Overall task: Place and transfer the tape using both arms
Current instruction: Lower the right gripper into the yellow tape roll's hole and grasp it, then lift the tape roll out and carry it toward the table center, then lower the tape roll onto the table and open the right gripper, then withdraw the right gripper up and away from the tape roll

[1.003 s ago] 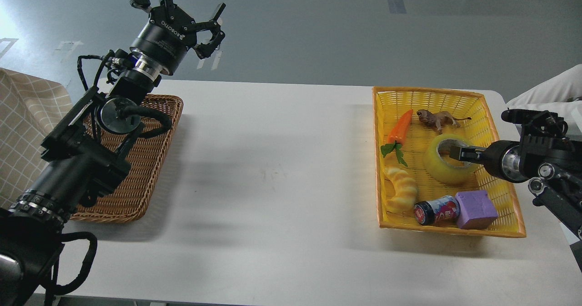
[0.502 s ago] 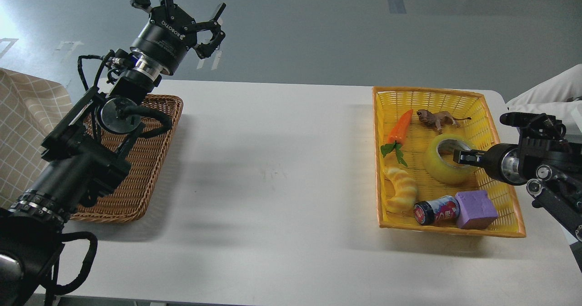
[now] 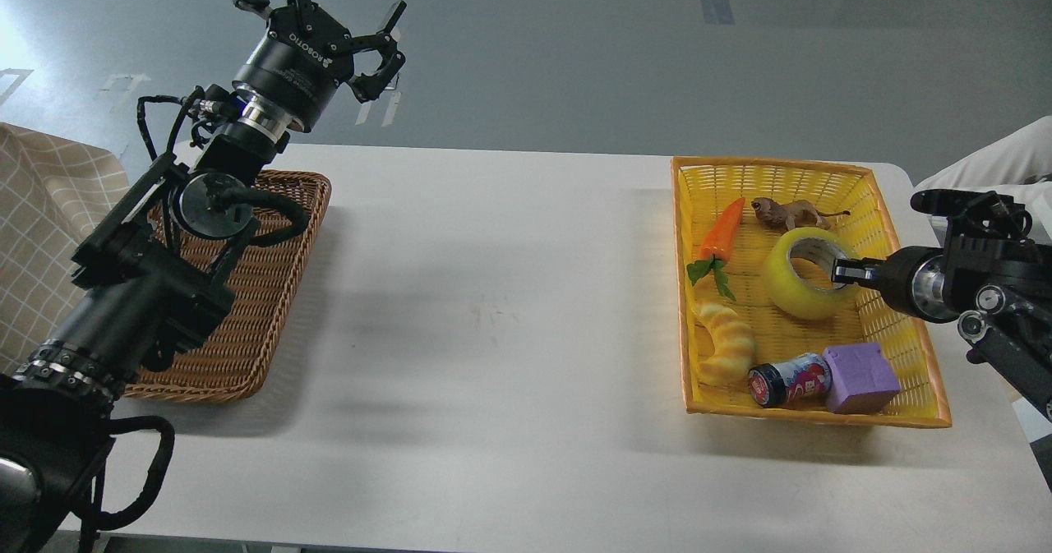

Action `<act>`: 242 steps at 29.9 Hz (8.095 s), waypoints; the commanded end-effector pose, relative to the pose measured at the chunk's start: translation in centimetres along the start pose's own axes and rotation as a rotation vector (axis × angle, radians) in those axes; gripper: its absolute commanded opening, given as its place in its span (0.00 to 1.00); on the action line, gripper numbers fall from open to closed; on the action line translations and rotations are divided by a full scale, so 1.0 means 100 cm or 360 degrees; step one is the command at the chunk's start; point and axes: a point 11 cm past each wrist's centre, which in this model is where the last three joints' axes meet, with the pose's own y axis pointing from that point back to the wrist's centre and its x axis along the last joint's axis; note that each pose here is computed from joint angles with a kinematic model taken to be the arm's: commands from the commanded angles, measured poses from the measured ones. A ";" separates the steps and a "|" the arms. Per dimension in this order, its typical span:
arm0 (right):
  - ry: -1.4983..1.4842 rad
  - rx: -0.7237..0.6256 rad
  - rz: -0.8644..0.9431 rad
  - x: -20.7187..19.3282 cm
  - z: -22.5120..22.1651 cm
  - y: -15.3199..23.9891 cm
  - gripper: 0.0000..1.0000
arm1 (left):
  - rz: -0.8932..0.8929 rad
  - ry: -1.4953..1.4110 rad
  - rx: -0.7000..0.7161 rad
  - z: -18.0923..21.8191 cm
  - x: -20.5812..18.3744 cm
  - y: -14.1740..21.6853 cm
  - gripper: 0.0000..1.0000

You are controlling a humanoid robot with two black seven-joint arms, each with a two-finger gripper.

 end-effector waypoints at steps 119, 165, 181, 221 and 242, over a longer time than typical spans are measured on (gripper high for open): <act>0.0628 0.0652 -0.0182 -0.034 -0.291 -0.019 0.00 | -0.0006 -0.0023 -0.0007 0.006 0.000 -0.001 0.98; 0.0622 0.0944 0.0002 0.005 -0.321 0.038 0.99 | -0.0003 -0.0030 0.0014 0.003 0.001 0.000 0.98; 0.0093 0.1082 0.0426 0.129 -0.223 0.126 1.00 | 0.0000 -0.0031 0.0018 0.003 0.001 0.001 0.98; -0.2767 0.2441 0.0355 0.162 -0.053 0.118 1.00 | 0.0005 -0.0098 0.0034 0.016 0.005 0.002 0.98; -0.2904 0.2401 0.0313 0.134 -0.051 0.099 1.00 | -0.0243 -0.0779 0.0260 0.017 -0.032 -0.023 0.98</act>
